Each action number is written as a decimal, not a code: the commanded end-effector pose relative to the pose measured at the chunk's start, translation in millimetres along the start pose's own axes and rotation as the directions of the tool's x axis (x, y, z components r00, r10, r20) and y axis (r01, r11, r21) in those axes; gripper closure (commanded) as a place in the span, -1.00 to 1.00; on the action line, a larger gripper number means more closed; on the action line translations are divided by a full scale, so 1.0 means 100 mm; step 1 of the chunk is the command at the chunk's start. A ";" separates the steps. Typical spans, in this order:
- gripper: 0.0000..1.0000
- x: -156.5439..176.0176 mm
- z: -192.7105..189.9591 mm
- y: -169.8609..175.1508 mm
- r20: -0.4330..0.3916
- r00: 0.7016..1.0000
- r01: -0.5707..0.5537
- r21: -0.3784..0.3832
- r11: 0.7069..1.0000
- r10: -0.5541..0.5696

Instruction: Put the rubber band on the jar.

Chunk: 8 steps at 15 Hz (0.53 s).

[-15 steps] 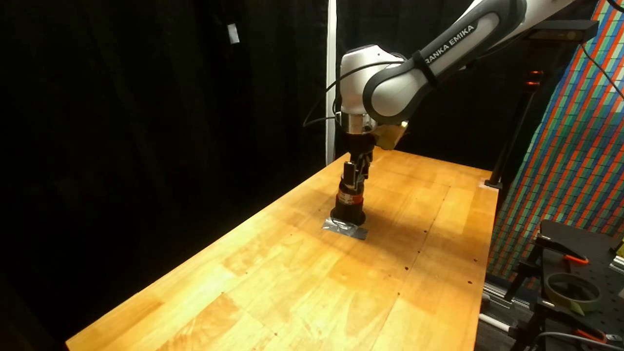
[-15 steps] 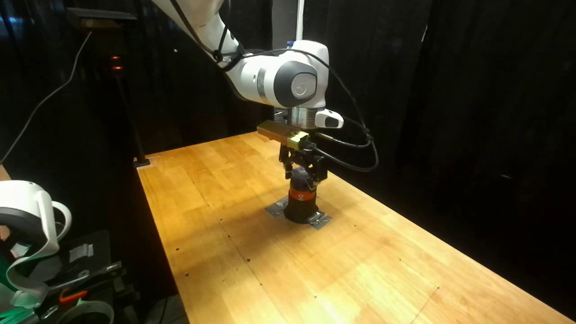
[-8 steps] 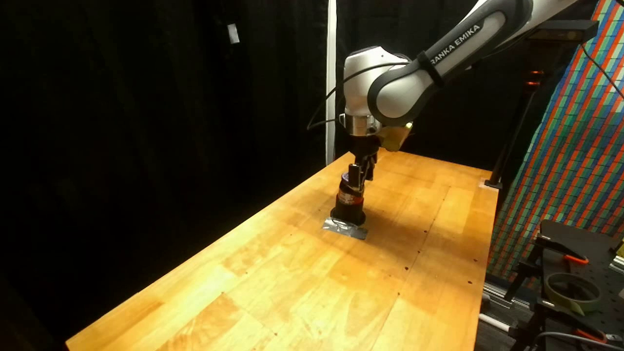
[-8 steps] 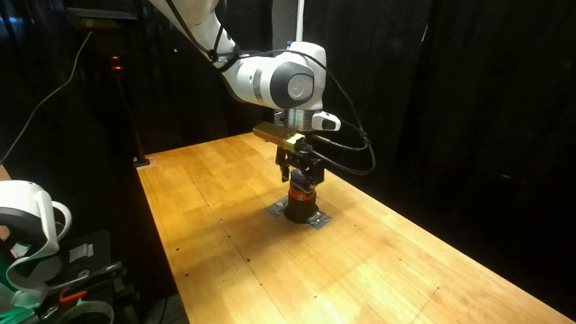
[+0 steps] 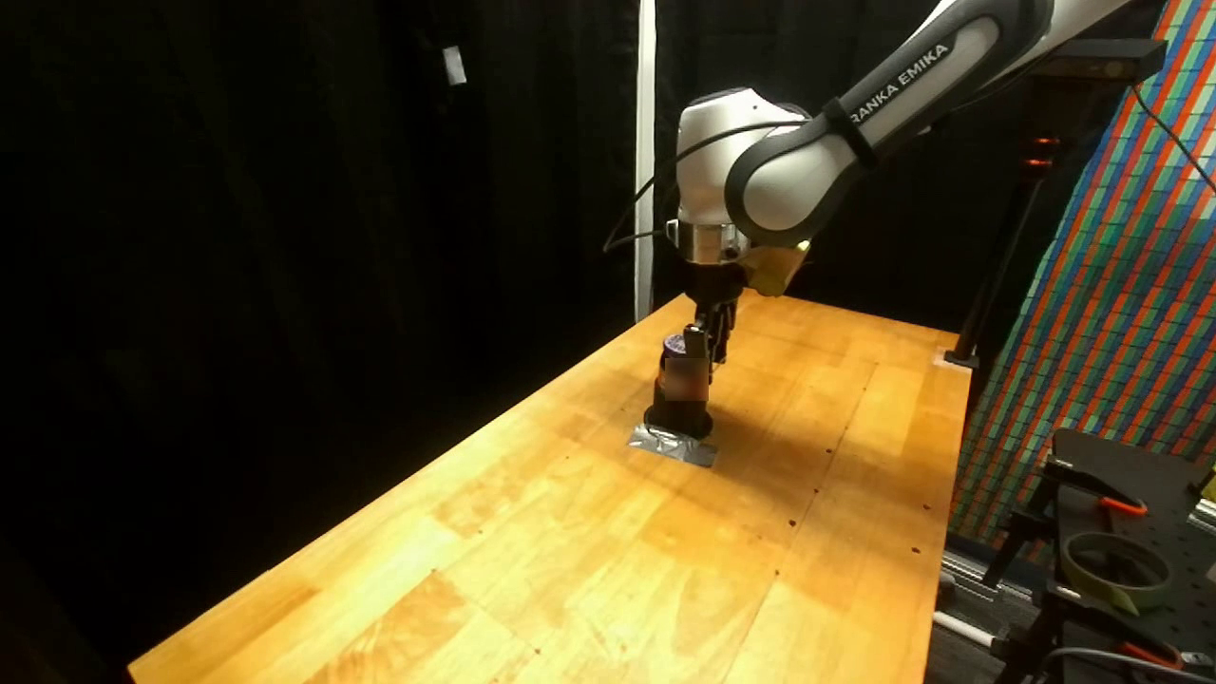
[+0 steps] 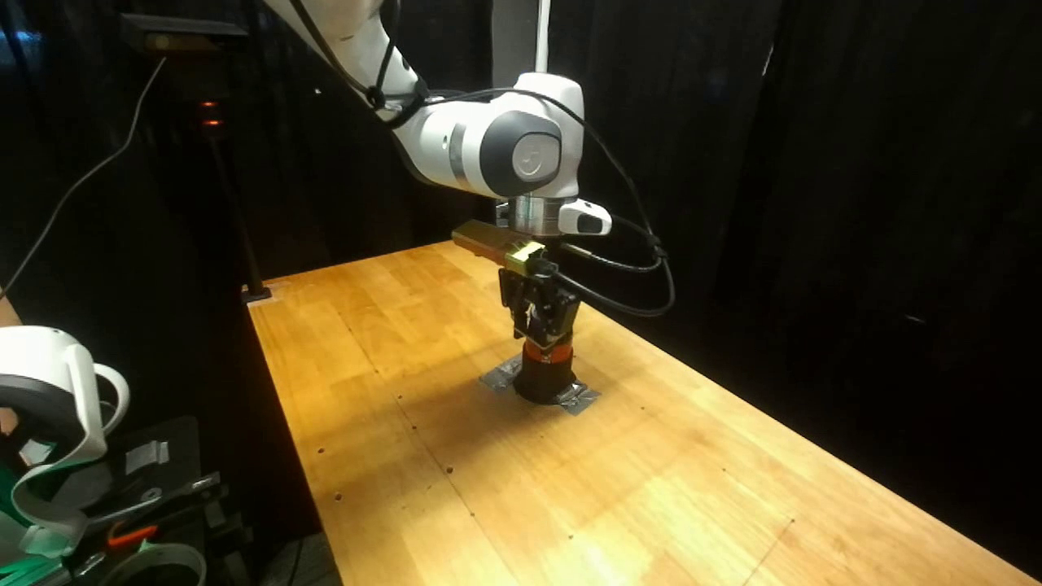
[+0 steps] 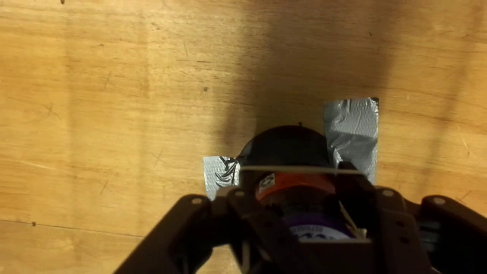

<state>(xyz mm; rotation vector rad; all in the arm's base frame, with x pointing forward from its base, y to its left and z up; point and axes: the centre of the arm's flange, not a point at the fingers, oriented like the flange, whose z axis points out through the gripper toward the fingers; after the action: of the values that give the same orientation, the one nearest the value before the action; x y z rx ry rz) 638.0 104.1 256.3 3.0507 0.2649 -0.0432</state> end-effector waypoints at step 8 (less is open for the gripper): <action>0.86 -0.48 -0.18 0.39 -0.301 0.953 -0.012 0.048 0.999 0.026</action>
<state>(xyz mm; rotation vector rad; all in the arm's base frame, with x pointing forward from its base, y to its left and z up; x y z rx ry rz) 618.1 72.6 271.1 3.0816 0.2383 0.2782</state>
